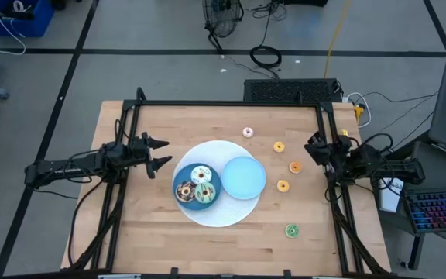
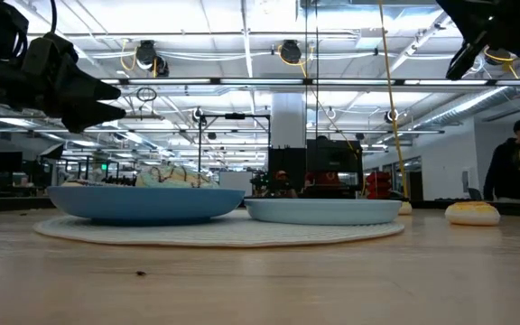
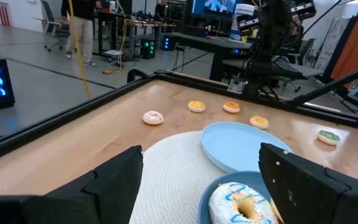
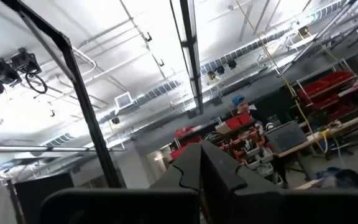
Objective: Pick & Place donuts
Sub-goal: Put the small white donut on the light blue plate
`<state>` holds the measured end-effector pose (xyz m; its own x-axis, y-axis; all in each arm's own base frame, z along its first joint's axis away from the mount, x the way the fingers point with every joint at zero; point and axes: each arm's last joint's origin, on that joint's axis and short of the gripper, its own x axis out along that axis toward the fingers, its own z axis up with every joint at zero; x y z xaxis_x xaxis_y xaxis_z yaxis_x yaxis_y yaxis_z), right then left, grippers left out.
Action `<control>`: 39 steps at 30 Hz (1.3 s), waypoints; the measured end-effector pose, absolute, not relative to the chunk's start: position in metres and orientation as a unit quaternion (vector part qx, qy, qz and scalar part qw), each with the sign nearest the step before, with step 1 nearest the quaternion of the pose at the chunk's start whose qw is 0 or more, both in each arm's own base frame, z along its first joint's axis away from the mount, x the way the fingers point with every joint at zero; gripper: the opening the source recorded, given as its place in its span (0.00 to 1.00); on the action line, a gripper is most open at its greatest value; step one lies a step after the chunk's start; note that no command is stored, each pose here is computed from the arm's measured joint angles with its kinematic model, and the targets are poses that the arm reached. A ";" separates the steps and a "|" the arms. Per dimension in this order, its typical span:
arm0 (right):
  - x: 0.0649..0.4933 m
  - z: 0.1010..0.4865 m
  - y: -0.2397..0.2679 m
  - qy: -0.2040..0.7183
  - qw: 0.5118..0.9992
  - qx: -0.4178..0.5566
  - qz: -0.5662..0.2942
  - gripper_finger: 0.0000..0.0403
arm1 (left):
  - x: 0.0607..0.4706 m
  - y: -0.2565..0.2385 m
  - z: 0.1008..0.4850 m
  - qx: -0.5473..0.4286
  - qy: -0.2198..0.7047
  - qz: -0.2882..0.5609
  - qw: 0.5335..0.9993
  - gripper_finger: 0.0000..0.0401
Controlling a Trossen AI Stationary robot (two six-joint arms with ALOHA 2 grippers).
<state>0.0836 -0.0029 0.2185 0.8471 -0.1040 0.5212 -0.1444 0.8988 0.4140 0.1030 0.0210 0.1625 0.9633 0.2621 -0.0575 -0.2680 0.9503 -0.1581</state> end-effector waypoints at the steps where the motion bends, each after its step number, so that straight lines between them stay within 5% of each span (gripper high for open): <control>1: 0.084 0.219 -0.003 -0.276 0.936 0.218 0.009 0.00 | 0.103 0.021 0.163 -0.082 0.018 0.134 0.987 0.78; 8: 0.084 0.218 -0.003 -0.275 0.946 0.170 -0.011 0.00 | 0.103 0.021 0.163 -0.082 0.018 0.134 0.987 0.78; 11: 0.086 0.215 -0.008 -0.266 0.943 0.170 -0.106 0.00 | 0.103 0.021 0.163 -0.082 0.018 0.134 0.987 0.78; 16: 0.111 0.192 -0.014 -0.050 0.954 0.160 -0.247 0.02 | 0.103 0.021 0.163 -0.082 0.018 0.134 0.987 0.77; 20: 0.141 0.226 -0.021 -0.006 0.950 0.133 -0.282 0.13 | 0.103 0.021 0.163 -0.082 0.018 0.134 0.987 0.78; 27: 0.221 0.285 -0.072 0.233 0.907 0.098 -0.337 0.45 | 0.103 0.021 0.162 -0.082 0.020 0.134 0.987 0.79; 31: 0.255 0.282 -0.121 0.374 0.854 0.150 -0.330 0.55 | 0.103 0.021 0.162 -0.082 0.020 0.138 0.987 0.78; 39: 0.297 0.250 -0.175 0.484 0.807 0.161 -0.296 0.63 | 0.103 0.021 0.162 -0.082 0.020 0.142 0.986 0.79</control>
